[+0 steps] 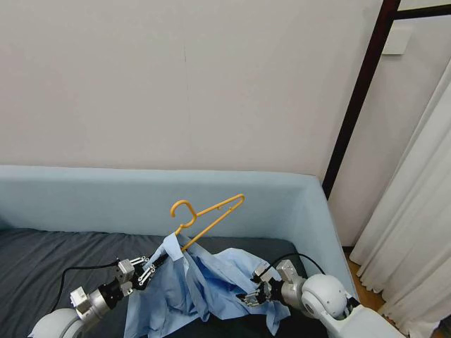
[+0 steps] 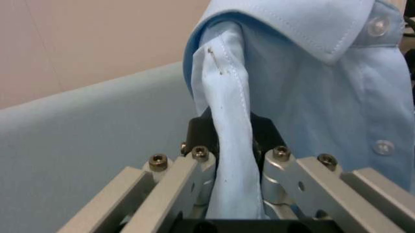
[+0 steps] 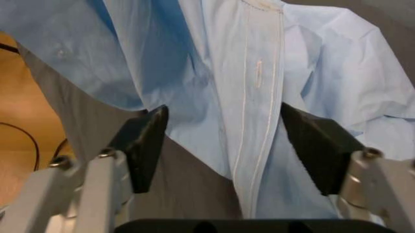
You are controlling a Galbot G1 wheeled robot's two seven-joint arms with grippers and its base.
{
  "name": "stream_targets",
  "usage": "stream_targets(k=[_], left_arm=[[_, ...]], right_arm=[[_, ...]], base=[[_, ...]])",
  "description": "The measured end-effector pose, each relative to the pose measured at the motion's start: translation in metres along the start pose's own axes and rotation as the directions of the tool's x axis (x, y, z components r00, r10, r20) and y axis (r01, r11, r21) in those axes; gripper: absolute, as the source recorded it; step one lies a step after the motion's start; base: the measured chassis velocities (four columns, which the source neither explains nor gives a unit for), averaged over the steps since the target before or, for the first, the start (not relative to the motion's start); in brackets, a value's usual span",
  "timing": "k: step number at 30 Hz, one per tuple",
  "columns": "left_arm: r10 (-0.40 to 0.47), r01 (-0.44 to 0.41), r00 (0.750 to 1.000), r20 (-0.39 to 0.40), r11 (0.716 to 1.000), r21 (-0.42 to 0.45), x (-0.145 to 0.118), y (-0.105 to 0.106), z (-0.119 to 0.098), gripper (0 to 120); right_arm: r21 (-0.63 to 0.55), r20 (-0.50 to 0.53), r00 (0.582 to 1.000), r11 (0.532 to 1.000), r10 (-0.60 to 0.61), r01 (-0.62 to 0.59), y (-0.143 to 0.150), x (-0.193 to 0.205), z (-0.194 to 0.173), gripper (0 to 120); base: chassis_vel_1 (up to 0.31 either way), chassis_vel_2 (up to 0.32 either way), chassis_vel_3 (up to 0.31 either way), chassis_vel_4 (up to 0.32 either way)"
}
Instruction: Pick up the clothes from the sofa and hang them on the clothes hanger.
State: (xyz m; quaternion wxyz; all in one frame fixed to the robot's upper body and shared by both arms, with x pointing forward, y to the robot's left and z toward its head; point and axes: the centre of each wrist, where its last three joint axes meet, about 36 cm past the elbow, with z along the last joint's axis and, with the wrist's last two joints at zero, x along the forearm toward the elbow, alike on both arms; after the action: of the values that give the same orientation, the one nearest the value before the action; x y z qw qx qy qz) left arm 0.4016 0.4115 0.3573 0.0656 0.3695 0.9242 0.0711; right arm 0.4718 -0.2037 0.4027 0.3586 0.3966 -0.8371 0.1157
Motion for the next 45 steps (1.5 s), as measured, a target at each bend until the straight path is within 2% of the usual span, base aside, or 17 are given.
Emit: stream_targets(k=[2,7,9,12,13,18,24,28,29,31,33,34,36,39,40,45], left_arm=[[0.001,-0.001,1.000,0.001,1.000,0.001,0.000,-0.001,0.000,7],[0.000,0.000,1.000,0.004,1.000,-0.001,-0.002,-0.001,-0.001,7],[0.000,0.000,1.000,0.004,1.000,-0.001,-0.002,-0.001,-0.002,7],[-0.001,0.001,1.000,0.007,1.000,0.001,-0.003,-0.002,-0.001,7],[-0.001,0.001,1.000,0.007,1.000,0.001,-0.003,-0.002,-0.001,7],[-0.001,0.001,1.000,0.006,1.000,0.001,-0.003,-0.002,-0.001,7],[-0.003,0.003,1.000,0.007,1.000,-0.003,-0.004,0.000,-0.002,7],[-0.010,0.010,1.000,0.017,1.000,0.004,-0.006,0.001,-0.002,7],[-0.017,0.017,0.999,0.028,1.000,0.013,-0.006,0.001,-0.002,7],[-0.026,0.024,0.998,0.059,0.999,0.032,-0.009,0.000,-0.005,7],[-0.020,0.016,0.996,0.089,0.999,0.043,-0.013,-0.002,-0.011,7],[-0.020,0.016,0.996,0.089,0.999,0.043,-0.013,-0.002,-0.011,7],[-0.006,0.000,0.992,0.124,0.999,0.051,-0.019,-0.005,-0.020,7],[0.022,-0.032,0.986,0.166,0.998,0.056,-0.023,-0.010,-0.033,7],[0.022,-0.032,0.986,0.166,0.998,0.056,-0.023,-0.010,-0.033,7],[0.071,-0.079,0.985,0.155,0.996,0.047,-0.021,-0.010,-0.034,7]], right_arm=[[-0.002,0.000,1.000,1.000,-0.001,0.001,0.000,-0.002,-0.001,61],[-0.007,0.005,1.000,1.000,-0.002,0.002,-0.001,-0.006,-0.004,38],[-0.006,0.008,1.000,1.000,-0.001,0.001,-0.002,-0.005,-0.005,34],[-0.006,0.012,1.000,1.000,0.006,-0.006,-0.004,-0.005,-0.009,19],[-0.006,0.012,1.000,1.000,0.006,-0.006,-0.004,-0.005,-0.009,19],[-0.011,0.019,1.000,1.000,0.010,-0.010,-0.006,-0.005,-0.011,0],[-0.021,0.039,0.999,1.000,-0.001,0.002,-0.010,0.000,-0.014,0],[-0.052,0.118,0.993,0.999,-0.002,0.008,-0.020,0.013,-0.022,0],[-0.073,0.175,0.985,0.997,0.011,0.002,-0.026,0.021,-0.026,0],[-0.133,0.330,0.942,0.991,0.059,-0.016,-0.042,0.034,-0.035,0],[-0.186,0.463,0.880,0.982,0.108,-0.023,-0.053,0.043,-0.041,0],[-0.186,0.463,0.880,0.982,0.108,-0.023,-0.053,0.043,-0.041,0],[-0.229,0.552,0.822,0.973,0.140,-0.013,-0.057,0.051,-0.048,0],[-0.253,0.620,0.769,0.968,0.157,0.007,-0.056,0.062,-0.059,0],[-0.253,0.620,0.769,0.968,0.157,0.007,-0.056,0.062,-0.059,0],[-0.265,0.718,0.674,0.964,0.175,0.032,-0.055,0.083,-0.069,0]], base=[[0.000,0.000,0.000,0.000],[0.000,0.000,0.000,0.000],[0.000,0.000,0.000,0.000],[0.000,0.000,0.000,0.000],[0.000,0.000,0.000,0.000],[0.000,0.000,0.000,0.000],[0.000,0.000,0.000,0.000],[0.000,0.000,0.000,0.000],[0.000,0.000,0.000,0.000],[0.000,0.000,0.000,0.000],[0.000,0.000,0.000,0.000],[0.000,0.000,0.000,0.000],[0.000,0.000,0.000,0.000],[0.000,0.000,0.000,0.000],[0.000,0.000,0.000,0.000],[0.000,0.000,0.000,0.000]])
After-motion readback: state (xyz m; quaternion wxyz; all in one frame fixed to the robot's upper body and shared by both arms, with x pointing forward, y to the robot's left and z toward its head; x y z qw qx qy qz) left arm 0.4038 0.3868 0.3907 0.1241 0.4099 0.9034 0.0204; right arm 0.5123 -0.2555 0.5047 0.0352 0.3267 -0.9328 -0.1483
